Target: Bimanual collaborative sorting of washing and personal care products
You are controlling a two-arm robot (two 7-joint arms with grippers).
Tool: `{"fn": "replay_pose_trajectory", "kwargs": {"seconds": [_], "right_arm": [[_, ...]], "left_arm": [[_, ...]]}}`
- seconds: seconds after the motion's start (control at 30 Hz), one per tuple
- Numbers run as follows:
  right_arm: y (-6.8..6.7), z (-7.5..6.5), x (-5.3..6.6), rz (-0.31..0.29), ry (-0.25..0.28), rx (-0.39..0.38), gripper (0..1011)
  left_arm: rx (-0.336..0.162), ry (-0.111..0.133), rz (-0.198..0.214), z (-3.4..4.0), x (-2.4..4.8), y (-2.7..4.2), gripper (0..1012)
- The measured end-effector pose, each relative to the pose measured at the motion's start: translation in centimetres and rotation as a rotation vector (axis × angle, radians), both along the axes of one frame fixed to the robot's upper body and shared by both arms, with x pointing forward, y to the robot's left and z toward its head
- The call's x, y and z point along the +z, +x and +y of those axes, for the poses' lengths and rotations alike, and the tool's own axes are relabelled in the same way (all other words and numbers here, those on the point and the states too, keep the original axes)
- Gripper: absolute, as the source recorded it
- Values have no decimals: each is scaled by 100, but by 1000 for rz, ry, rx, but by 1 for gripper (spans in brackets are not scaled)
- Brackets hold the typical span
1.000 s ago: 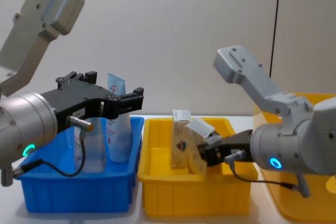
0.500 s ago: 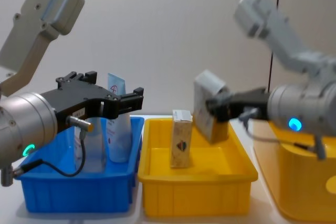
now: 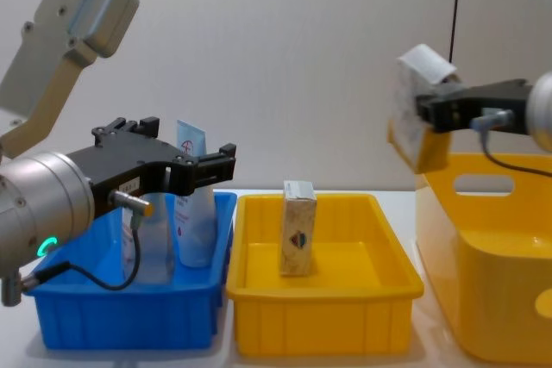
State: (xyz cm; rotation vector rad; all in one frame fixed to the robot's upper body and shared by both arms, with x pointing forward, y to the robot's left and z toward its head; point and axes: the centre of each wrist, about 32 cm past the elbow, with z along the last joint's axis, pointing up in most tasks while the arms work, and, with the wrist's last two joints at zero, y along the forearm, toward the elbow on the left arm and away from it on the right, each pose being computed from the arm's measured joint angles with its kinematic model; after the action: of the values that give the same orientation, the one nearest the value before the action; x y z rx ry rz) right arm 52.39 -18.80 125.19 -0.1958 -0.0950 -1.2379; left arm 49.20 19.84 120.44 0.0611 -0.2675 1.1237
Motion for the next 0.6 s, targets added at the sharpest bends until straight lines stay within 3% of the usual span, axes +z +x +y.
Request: {"fn": "replay_pose_trajectory", "kwargs": {"seconds": [0.2, 0.6], "right_arm": [[-64, -118, -18, 32, 4, -66, 221], [-196, -366, -189, 146, 0, -214, 221]], "left_arm": [[0, 0, 0, 0, 0, 0, 1001], [0, 0, 0, 0, 0, 0, 1001]]}}
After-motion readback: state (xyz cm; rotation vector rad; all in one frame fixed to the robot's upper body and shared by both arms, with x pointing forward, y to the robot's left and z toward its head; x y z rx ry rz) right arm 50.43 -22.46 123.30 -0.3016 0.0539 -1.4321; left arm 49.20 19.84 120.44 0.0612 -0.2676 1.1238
